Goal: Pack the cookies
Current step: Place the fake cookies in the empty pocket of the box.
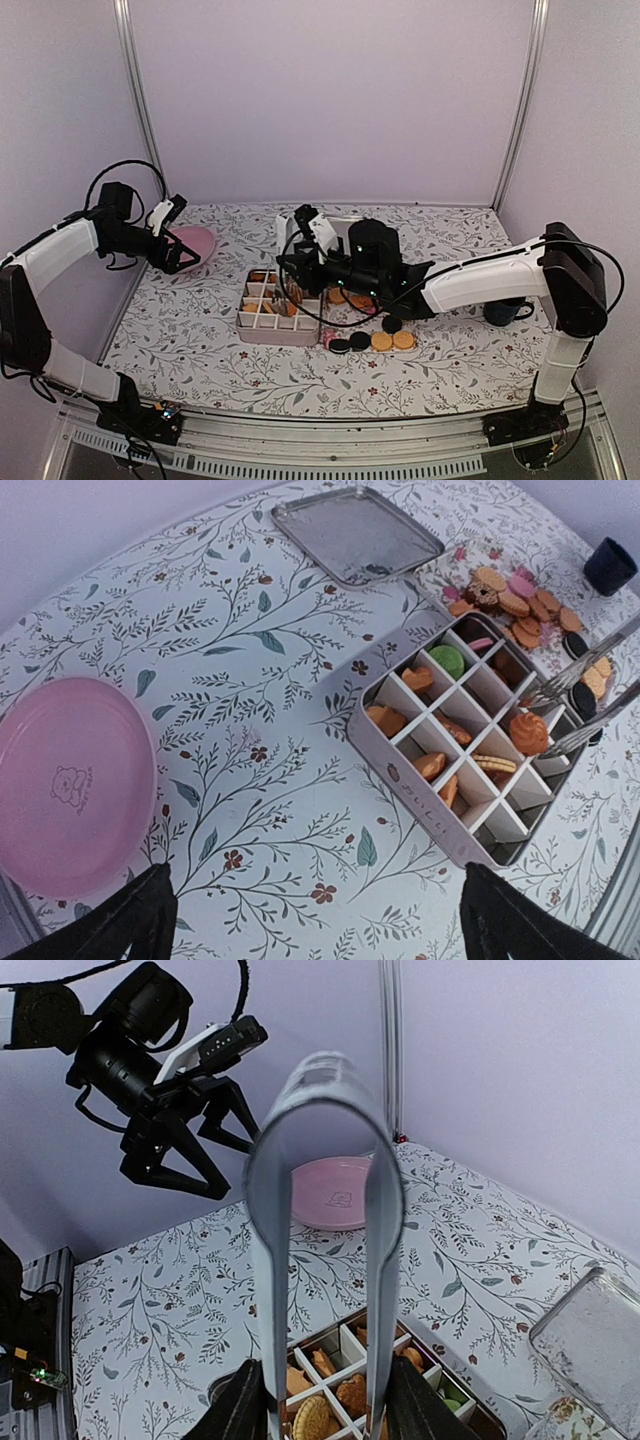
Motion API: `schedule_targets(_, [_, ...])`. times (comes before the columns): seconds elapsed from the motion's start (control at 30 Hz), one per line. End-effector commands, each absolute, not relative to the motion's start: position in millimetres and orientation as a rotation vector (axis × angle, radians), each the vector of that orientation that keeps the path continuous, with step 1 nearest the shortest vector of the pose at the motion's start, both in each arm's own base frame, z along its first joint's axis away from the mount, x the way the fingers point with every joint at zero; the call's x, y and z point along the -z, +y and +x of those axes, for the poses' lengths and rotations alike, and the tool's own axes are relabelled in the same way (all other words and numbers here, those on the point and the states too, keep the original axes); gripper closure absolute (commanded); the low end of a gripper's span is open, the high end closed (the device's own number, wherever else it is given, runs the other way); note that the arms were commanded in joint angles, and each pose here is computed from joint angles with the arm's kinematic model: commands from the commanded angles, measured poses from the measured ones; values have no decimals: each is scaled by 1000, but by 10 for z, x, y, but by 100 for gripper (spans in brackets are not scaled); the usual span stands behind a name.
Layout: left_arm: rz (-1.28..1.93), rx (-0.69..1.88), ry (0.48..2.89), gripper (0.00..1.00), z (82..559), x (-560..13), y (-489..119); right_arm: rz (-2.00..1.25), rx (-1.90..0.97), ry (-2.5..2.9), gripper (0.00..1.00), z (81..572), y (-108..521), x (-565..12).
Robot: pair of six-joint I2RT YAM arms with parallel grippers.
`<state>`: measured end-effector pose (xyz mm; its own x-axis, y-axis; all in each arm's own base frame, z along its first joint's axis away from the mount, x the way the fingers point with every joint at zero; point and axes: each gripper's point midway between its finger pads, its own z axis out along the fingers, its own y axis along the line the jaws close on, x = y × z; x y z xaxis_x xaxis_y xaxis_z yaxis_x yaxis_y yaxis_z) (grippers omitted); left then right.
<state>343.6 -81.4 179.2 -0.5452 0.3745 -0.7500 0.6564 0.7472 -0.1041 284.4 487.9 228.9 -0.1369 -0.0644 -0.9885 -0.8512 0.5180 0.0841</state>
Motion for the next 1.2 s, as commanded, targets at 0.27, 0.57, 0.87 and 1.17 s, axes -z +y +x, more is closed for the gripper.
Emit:
schedule_targets(0.27, [781, 468, 2180, 1, 3412, -1836, -803, -752, -872, 1430, 61, 2814, 4867, -2860])
schedule_targets(0.57, [780, 464, 2183, 1, 3403, -1827, -796, -836, -936, 1413, 63, 2670, 4997, -2755])
schedule_targets(0.87, [784, 457, 2185, 1, 3406, -1816, -791, -891, -820, 1425, 64, 2744, 5028, -2501])
schedule_targets(1.17, [780, 458, 2191, 1, 3411, -1803, -787, -965, -802, 1407, 64, 2679, 5099, -2353])
